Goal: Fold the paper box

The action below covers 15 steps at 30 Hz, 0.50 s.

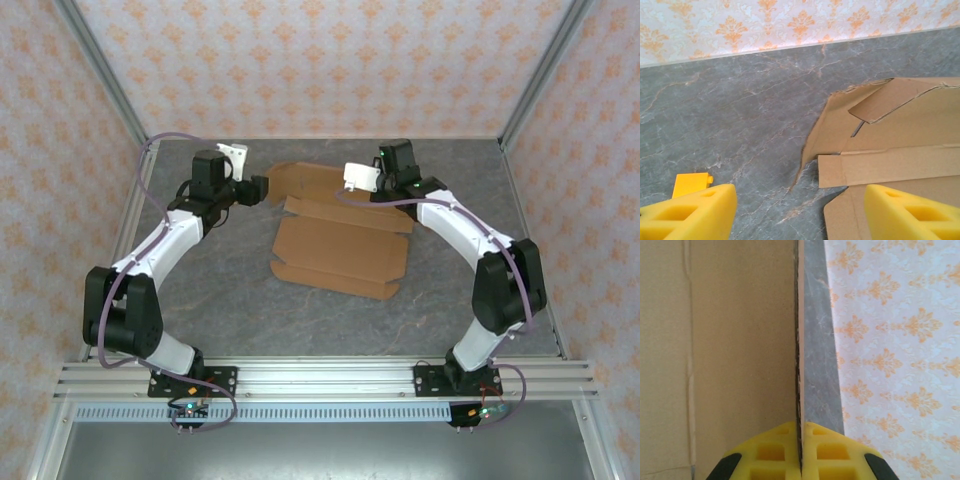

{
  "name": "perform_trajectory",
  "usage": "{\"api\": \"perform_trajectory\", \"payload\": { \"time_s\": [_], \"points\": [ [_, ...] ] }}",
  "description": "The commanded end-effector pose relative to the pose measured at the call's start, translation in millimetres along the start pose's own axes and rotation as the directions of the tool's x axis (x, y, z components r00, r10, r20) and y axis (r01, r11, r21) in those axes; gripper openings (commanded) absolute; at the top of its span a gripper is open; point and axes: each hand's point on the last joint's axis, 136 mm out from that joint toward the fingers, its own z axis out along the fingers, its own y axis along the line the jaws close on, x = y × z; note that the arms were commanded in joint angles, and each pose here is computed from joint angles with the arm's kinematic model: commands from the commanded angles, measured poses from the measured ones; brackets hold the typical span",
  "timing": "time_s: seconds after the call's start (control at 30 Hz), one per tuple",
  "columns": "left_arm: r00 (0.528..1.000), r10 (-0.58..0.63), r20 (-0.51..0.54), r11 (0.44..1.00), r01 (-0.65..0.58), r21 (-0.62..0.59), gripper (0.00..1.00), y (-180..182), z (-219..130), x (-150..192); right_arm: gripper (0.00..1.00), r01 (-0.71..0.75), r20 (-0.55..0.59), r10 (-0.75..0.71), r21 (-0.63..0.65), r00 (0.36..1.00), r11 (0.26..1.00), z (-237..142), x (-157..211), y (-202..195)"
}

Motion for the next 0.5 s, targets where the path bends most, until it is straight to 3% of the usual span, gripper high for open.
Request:
{"api": "perform_trajectory", "payload": {
  "time_s": [0.0, 0.2, 0.47],
  "points": [
    [0.999, 0.004, 0.034, 0.999, -0.005, 0.041, 0.68, -13.2, -10.3, -17.5, 0.05, 0.055, -0.012, -0.054, 0.055, 0.998, 0.997, -5.1, -0.5, -2.8],
    [0.999, -0.018, 0.029, 1.000, 0.017, 0.016, 0.68, -8.3, -7.3, -16.0, 0.01, 0.137, -0.052, -0.132, 0.102, 0.990, 0.985, 10.7, 5.3, 8.8],
    [0.999, -0.039, 0.028, 0.998, 0.038, 0.051, 0.68, -13.7, -5.7, -14.1, 0.05, 0.192, -0.089, -0.174, 0.261, 0.981, 0.946, 24.3, 10.2, 8.0]
  ]
}}
